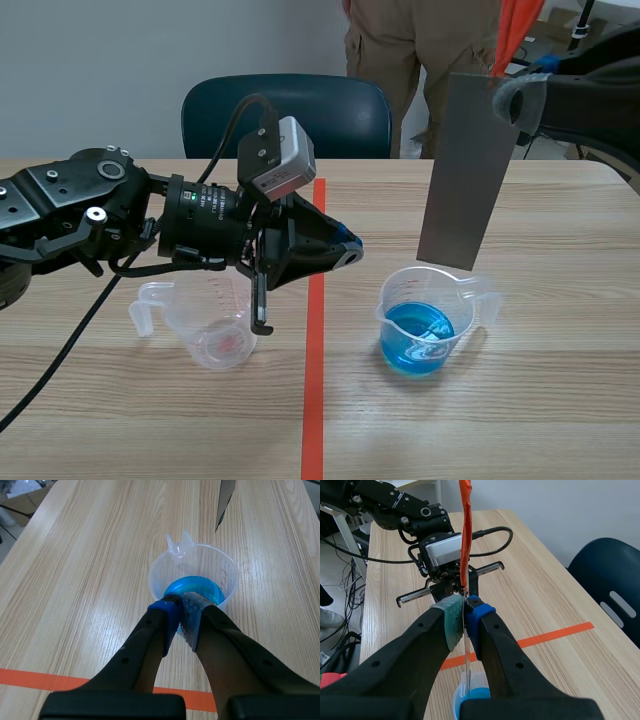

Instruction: Do the redox reaction experiment. move the plate over the left beaker

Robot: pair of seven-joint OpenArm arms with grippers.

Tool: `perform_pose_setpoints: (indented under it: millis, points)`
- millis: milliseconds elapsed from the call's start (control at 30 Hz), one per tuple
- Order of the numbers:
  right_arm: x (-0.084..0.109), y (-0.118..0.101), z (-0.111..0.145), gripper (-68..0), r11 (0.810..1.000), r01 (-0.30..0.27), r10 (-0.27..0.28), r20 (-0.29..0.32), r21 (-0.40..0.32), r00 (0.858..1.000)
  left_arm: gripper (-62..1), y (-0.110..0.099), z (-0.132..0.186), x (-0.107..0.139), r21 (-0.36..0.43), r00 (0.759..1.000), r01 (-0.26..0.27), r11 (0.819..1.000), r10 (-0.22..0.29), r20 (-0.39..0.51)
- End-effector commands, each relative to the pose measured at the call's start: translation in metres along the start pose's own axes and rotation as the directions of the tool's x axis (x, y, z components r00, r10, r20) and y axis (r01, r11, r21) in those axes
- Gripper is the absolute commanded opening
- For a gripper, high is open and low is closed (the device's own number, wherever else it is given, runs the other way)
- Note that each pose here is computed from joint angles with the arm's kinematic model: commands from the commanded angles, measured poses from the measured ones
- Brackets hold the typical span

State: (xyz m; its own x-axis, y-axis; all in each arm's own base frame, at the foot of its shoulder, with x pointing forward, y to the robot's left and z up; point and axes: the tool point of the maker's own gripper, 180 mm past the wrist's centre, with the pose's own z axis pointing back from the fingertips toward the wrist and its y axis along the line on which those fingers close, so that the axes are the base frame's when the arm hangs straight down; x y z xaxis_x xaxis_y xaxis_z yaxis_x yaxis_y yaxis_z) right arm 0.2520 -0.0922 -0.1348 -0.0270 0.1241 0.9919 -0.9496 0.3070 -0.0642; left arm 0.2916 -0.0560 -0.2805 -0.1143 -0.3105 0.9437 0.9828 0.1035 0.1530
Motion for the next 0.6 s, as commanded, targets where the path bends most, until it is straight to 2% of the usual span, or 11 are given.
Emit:
perform_pose_setpoints:
  millis: [0,167,300,433,567]
  points:
    - [0.013,-0.002,0.001,-66.9,1.0,-0.02,0.02,0.031,0.002,0.999,-58.2,0.005,0.002,0.01,0.006,1.0,0.015,1.0,-0.015,0.026]
    - [0.013,-0.002,0.001,-66.9,1.0,-0.02,0.02,0.031,0.002,0.999,-58.3,0.005,0.015,0.009,0.025,0.997,-0.015,1.0,0.013,0.074]
    - [0.013,-0.002,0.001,-66.9,1.0,-0.02,0.02,0.032,0.002,0.999,-58.3,0.014,0.039,0.0,0.101,0.994,-0.057,0.993,0.048,0.094]
    - [0.014,-0.002,0.001,-66.9,1.0,-0.019,0.019,0.033,0.002,0.999,-58.3,0.021,0.074,-0.009,0.191,0.986,-0.108,0.976,0.081,0.143]
    - [0.014,-0.002,0.0,-66.9,1.0,-0.019,0.019,0.039,0.002,0.999,-58.3,0.016,0.11,-0.017,0.259,0.978,-0.15,0.954,0.105,0.182]
